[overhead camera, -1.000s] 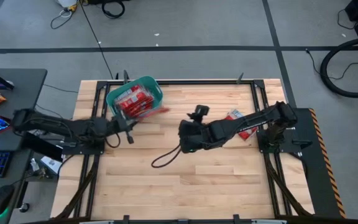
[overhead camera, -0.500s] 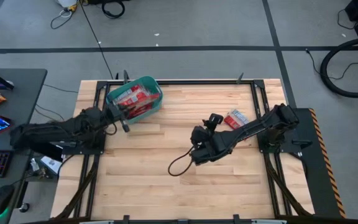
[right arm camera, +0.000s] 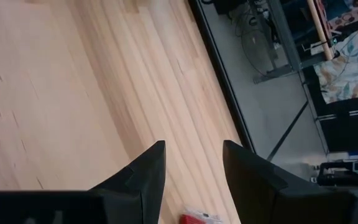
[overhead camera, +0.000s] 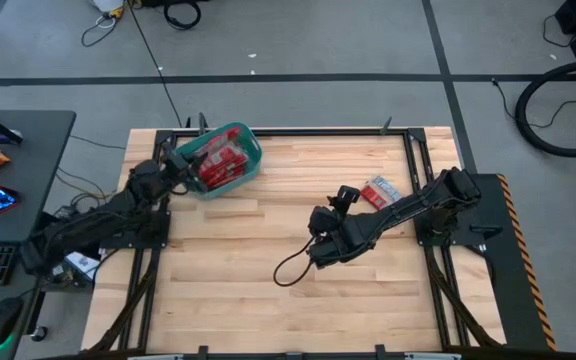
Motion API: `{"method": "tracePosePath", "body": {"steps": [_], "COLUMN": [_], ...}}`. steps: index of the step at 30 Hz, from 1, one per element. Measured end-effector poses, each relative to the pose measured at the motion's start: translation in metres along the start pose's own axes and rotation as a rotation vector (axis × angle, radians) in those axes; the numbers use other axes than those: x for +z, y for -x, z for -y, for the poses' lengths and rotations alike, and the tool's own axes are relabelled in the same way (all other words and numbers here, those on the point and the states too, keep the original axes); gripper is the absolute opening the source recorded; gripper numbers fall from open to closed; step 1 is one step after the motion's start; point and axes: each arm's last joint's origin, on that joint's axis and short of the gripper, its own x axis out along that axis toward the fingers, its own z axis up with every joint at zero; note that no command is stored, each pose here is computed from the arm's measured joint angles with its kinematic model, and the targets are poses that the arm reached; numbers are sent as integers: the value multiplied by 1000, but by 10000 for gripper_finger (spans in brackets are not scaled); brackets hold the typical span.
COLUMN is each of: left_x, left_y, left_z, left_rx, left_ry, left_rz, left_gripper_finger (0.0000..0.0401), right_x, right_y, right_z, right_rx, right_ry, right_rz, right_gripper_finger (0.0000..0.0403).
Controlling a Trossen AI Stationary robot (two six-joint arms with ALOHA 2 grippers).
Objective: Sort popcorn bags into baskets
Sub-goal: Put the popcorn bag into the green bin
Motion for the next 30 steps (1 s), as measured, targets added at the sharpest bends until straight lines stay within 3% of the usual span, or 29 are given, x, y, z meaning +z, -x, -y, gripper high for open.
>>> {"method": "tracePosePath", "body": {"steps": [9,23,26,30], "left_x": [-13,-21,-22,-23], "left_y": [-1,-1,-1,-1], "left_z": [-15,-13,-11,-10], "left_rx": [-3,-35,-55,-25], "left_ry": [-88,-245,-276,-318], "left_rz": [-7,-91,-97,-122], "left_gripper_finger": [33,42,68,133], "right_x": [1,4,6,7], "right_y": [0,-2,-4,-5], "right_z": [-1,-2,-1,-1], "right_rx": [5,11,11,15], "right_ry": [-13,-14,-18,-14], "right_rz": [8,26,23,22], "right_gripper_finger": [165,165,165,165]}}
